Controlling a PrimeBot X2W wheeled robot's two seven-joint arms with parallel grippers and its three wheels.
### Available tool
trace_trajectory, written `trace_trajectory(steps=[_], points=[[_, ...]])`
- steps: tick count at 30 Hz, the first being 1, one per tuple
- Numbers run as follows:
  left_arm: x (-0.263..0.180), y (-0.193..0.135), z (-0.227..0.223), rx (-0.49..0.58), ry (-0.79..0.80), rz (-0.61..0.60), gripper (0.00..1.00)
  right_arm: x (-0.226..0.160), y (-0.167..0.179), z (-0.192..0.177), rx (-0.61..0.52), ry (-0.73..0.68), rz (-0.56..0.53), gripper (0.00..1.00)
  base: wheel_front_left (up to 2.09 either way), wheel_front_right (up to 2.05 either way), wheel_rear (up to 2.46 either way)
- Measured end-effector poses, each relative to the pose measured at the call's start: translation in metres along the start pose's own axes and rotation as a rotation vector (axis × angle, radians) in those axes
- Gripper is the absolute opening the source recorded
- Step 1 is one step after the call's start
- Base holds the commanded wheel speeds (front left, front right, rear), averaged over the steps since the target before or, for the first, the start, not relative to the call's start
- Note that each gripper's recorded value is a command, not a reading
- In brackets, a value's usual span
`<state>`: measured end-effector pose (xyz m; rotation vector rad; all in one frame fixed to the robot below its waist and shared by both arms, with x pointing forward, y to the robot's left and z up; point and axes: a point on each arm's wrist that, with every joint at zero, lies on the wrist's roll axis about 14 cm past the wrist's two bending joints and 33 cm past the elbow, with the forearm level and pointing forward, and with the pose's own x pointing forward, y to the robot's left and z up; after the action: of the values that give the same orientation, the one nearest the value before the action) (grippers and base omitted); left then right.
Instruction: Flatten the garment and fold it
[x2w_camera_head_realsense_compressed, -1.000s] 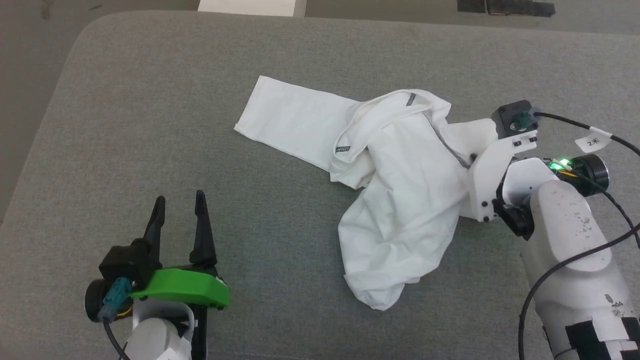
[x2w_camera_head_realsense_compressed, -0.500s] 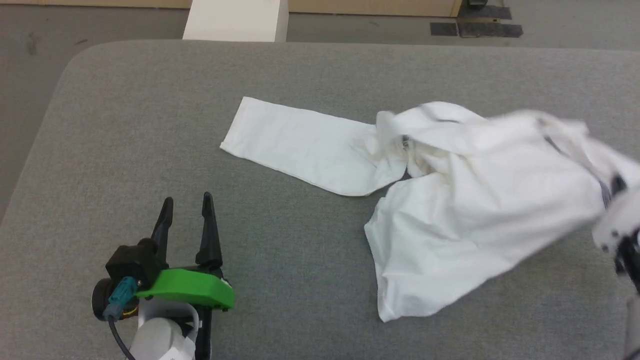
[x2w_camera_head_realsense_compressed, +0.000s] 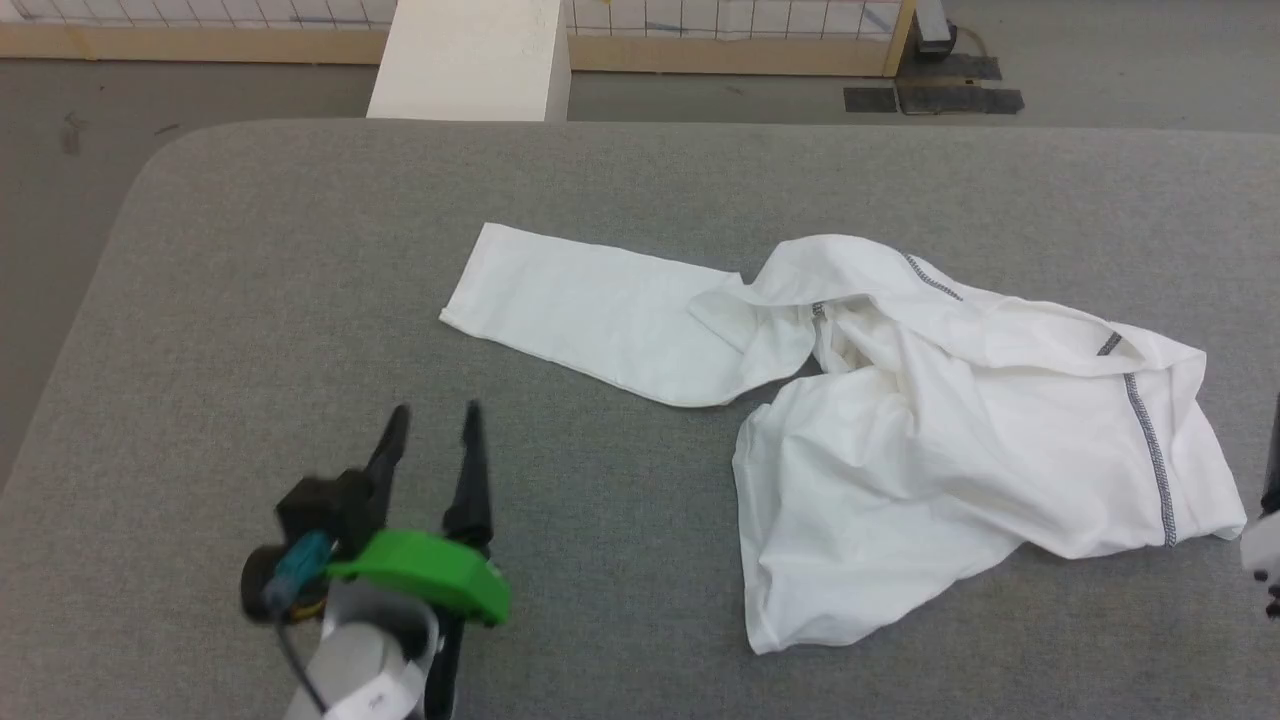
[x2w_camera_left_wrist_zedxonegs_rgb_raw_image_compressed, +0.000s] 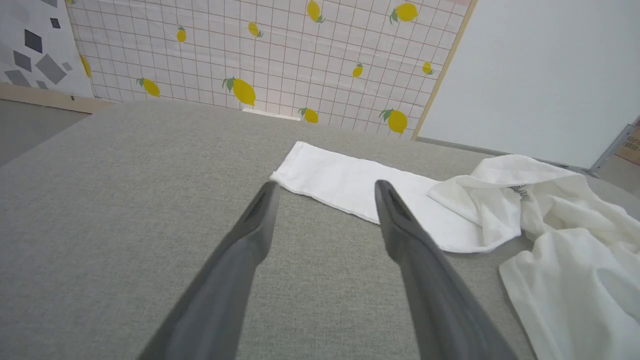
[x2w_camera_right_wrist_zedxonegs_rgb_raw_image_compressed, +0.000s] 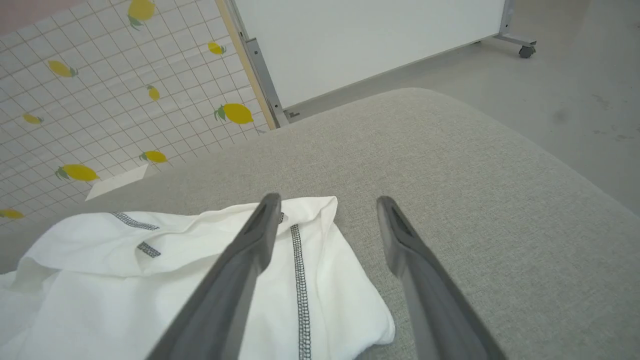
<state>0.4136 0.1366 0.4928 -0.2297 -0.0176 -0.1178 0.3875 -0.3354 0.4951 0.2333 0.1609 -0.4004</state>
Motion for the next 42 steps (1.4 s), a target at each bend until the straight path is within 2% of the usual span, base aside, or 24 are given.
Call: trace_trajectory(steps=[4,9,13,17,19,24,28,29,32,35,37,39,42], points=[[0.029,-0.031,0.004,0.019,0.060,-0.109,1.00,-0.014,-0.009,-0.009,0.014,0.012,-0.004,1.00,0.00,0.00,0.00],[0.073,-0.081,-0.002,0.109,0.225,-0.279,1.00,-0.020,-0.010,-0.019,0.027,0.035,0.004,1.00,0.00,0.00,0.00],[0.091,-0.106,-0.035,0.212,0.453,-0.364,1.00,-0.021,-0.011,-0.030,0.039,0.066,0.004,1.00,0.00,0.00,0.00],[0.081,-0.117,-0.089,0.360,0.717,-0.440,1.00,-0.024,-0.023,-0.043,0.049,0.092,-0.033,1.00,0.00,0.00,0.00],[0.074,-0.122,-0.108,0.406,0.785,-0.476,1.00,-0.026,-0.031,-0.049,0.050,0.103,-0.056,1.00,0.00,0.00,0.00],[0.069,-0.132,-0.138,0.431,0.850,-0.553,1.00,-0.032,-0.052,-0.063,0.043,0.134,-0.122,1.00,0.00,0.00,0.00],[0.080,-0.133,-0.142,0.418,0.828,-0.563,1.00,-0.035,-0.062,-0.069,0.037,0.147,-0.151,1.00,0.00,0.00,0.00],[0.082,-0.133,-0.143,0.417,0.814,-0.566,0.00,-0.035,-0.063,-0.070,0.035,0.152,-0.155,1.00,0.00,0.00,0.00],[0.086,-0.130,-0.143,0.399,0.796,-0.555,0.00,-0.031,-0.059,-0.071,0.034,0.151,-0.147,1.00,0.00,0.00,0.00],[0.094,-0.125,-0.133,0.319,0.742,-0.515,0.00,-0.027,-0.052,-0.073,0.033,0.157,-0.128,1.00,0.00,0.00,0.00],[0.107,-0.115,-0.115,0.226,0.662,-0.444,0.00,-0.025,-0.046,-0.074,0.031,0.159,-0.112,1.00,0.00,0.00,0.00],[0.121,-0.097,-0.092,0.161,0.571,-0.365,0.00,-0.022,-0.040,-0.073,0.029,0.156,-0.095,1.00,0.00,0.00,0.00],[0.137,-0.050,-0.051,0.089,0.425,-0.202,0.00,-0.019,-0.029,-0.071,0.025,0.153,-0.061,1.00,0.00,0.00,0.00]])
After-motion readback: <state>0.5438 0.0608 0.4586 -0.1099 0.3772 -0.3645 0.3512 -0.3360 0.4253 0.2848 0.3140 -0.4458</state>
